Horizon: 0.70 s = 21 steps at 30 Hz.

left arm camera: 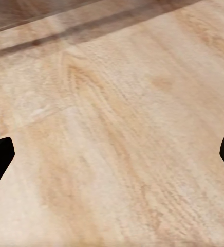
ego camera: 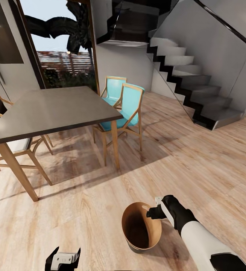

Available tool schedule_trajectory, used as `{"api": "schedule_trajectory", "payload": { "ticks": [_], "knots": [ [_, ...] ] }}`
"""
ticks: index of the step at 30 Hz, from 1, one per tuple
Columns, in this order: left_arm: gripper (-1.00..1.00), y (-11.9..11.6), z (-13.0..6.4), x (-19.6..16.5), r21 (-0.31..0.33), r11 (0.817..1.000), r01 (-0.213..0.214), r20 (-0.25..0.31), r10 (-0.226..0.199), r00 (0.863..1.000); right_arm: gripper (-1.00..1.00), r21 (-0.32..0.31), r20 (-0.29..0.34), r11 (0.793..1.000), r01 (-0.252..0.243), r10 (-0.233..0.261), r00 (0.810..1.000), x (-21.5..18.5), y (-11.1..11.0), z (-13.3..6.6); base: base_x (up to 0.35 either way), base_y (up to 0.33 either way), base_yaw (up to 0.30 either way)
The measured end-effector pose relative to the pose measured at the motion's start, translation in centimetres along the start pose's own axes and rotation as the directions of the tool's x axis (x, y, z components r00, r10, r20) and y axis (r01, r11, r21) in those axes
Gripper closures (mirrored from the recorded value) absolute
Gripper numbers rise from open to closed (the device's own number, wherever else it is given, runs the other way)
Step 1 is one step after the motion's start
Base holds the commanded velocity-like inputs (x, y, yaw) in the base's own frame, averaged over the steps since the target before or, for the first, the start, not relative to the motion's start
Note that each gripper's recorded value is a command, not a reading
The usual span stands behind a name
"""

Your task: Put the three can of soda from the living room inside the tash can in the kitchen.

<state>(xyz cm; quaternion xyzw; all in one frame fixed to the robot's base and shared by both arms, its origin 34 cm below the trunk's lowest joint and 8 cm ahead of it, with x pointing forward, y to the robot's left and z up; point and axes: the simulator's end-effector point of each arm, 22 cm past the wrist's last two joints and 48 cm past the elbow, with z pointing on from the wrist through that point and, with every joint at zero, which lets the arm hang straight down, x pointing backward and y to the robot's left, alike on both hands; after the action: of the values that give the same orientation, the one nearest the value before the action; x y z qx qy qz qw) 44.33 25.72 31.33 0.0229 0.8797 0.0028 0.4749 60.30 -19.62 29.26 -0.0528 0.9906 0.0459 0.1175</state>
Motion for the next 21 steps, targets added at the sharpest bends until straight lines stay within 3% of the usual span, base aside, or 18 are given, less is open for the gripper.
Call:
{"api": "schedule_trajectory", "payload": {
  "ticks": [21],
  "knots": [
    [-1.00,0.0,0.0,-0.1,0.001,1.000,0.000,0.002,0.000,1.000,-1.00,0.018,0.009,1.000,-0.008,0.008,1.000,-0.3,-1.3,-0.2,0.000,0.000,0.000]
  ]
}}
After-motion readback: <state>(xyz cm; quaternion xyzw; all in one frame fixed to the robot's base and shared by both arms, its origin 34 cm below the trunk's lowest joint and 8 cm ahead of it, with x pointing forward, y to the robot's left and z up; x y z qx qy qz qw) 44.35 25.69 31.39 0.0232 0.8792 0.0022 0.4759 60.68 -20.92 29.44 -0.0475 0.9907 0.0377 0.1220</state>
